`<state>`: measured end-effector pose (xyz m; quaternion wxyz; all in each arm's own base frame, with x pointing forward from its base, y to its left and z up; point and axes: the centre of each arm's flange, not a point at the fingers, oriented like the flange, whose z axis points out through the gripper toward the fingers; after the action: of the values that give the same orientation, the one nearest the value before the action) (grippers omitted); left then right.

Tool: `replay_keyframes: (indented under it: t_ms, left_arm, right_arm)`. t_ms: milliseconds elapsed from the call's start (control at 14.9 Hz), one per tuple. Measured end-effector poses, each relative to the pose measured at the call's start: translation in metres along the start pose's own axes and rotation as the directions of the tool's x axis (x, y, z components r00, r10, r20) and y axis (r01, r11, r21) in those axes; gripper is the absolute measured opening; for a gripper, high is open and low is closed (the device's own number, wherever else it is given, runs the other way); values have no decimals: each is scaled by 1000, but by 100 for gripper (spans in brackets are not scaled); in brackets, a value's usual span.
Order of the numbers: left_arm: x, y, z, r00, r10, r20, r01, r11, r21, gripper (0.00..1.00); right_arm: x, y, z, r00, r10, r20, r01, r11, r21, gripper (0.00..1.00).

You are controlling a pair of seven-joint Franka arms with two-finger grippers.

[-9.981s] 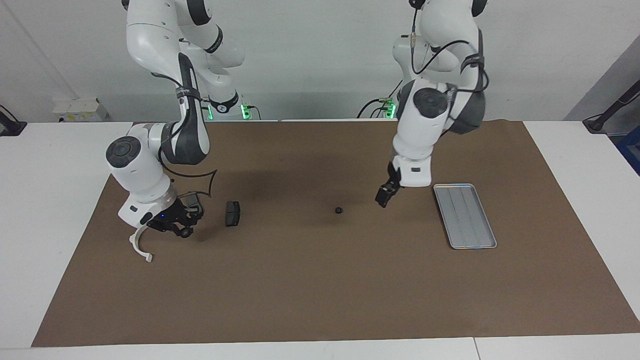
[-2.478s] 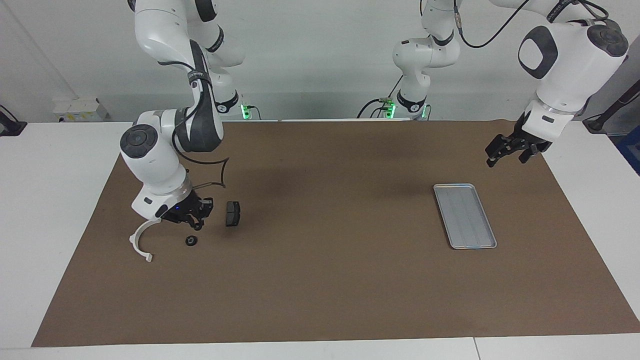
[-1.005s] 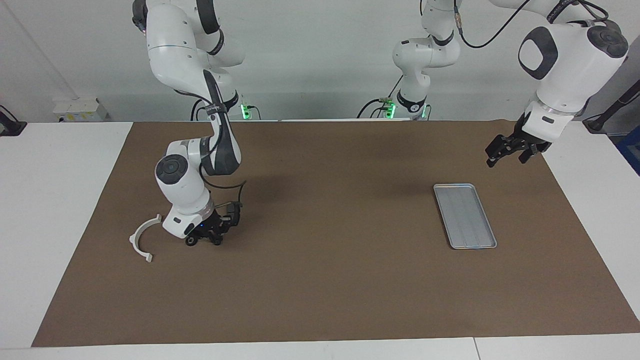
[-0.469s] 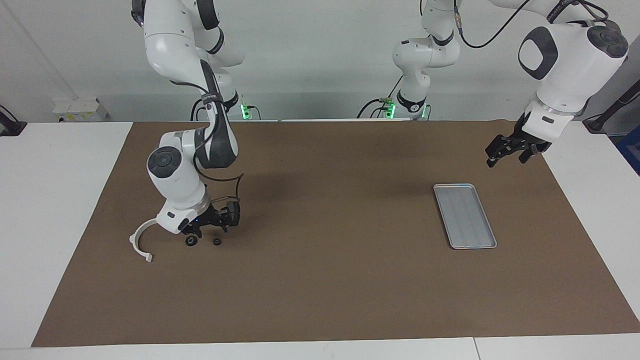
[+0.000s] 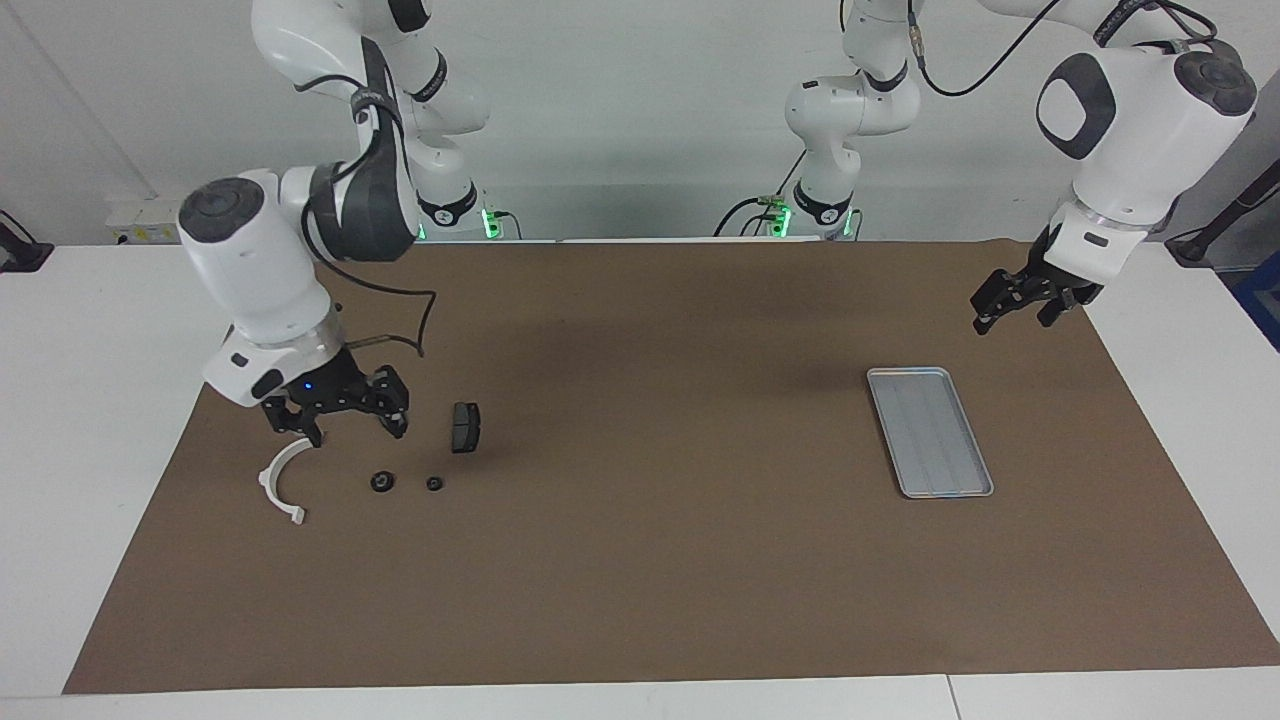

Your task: Place bearing gear from tray to pile

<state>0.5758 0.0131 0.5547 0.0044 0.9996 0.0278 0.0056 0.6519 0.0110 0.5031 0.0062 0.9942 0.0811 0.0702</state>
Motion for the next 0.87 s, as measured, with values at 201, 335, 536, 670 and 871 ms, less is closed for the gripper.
replay_keyframes:
  t_ms: [201, 335, 536, 670, 871]
  left_arm:
    - [0, 0, 0, 1000, 0, 0, 0, 1000, 0, 100]
    - [0, 0, 0, 1000, 0, 0, 0, 1000, 0, 100]
    - [0, 1, 0, 1000, 1, 0, -1, 1000, 0, 100]
    - [0, 2, 0, 1000, 4, 1, -4, 1000, 0, 100]
    - [0, 7, 0, 1000, 12, 1, -12, 1000, 0, 100]
  right_arm:
    - [-24, 6, -81, 999, 15, -31, -15, 1000, -9, 100]
    - [-52, 7, -128, 1000, 25, -7, -25, 1000, -8, 100]
    - [-84, 14, -155, 997, 50, 60, -50, 999, -2, 100]
    - [-93, 20, -143, 989, 64, 132, -65, 998, 6, 100]
    - [-98, 15, -122, 978, 55, 200, -60, 998, 16, 100]
